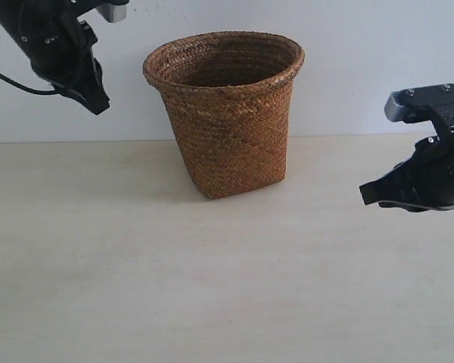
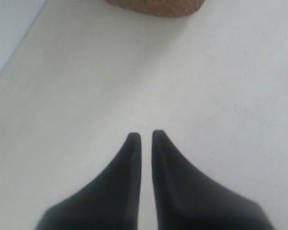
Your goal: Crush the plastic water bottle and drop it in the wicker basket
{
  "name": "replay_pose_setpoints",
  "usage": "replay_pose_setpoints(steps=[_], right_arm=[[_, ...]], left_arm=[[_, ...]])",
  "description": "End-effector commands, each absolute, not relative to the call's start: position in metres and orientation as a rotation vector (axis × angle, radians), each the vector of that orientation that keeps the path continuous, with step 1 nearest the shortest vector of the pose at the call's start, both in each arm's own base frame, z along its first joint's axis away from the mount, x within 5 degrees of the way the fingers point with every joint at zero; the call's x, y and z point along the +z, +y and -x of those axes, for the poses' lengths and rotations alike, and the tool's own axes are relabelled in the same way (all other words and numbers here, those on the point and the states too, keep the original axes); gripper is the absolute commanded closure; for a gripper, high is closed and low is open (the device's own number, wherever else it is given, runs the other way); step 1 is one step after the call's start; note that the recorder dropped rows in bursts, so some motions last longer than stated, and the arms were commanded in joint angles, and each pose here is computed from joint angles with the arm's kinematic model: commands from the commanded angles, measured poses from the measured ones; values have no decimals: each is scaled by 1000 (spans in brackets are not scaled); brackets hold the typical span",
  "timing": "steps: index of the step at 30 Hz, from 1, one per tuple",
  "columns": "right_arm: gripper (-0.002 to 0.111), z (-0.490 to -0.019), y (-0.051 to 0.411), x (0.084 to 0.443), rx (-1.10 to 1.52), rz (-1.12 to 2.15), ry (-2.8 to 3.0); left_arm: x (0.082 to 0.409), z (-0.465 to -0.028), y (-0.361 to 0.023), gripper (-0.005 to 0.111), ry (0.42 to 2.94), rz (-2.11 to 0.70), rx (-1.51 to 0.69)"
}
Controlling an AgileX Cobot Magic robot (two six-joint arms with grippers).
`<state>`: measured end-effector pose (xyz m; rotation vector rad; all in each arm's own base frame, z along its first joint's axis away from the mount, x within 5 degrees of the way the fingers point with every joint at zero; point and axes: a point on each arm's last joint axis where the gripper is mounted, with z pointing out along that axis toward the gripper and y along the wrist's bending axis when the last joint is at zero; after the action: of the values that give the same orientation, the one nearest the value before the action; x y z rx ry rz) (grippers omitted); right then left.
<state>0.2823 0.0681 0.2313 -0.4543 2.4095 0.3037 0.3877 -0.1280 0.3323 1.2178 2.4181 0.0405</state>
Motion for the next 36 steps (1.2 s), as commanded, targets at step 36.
replay_pose_setpoints(steps=[36], right_arm=[[108, -213, -10, 283, -43, 104, 2279]], left_arm=[[305, -239, -62, 102, 2553, -531, -10]])
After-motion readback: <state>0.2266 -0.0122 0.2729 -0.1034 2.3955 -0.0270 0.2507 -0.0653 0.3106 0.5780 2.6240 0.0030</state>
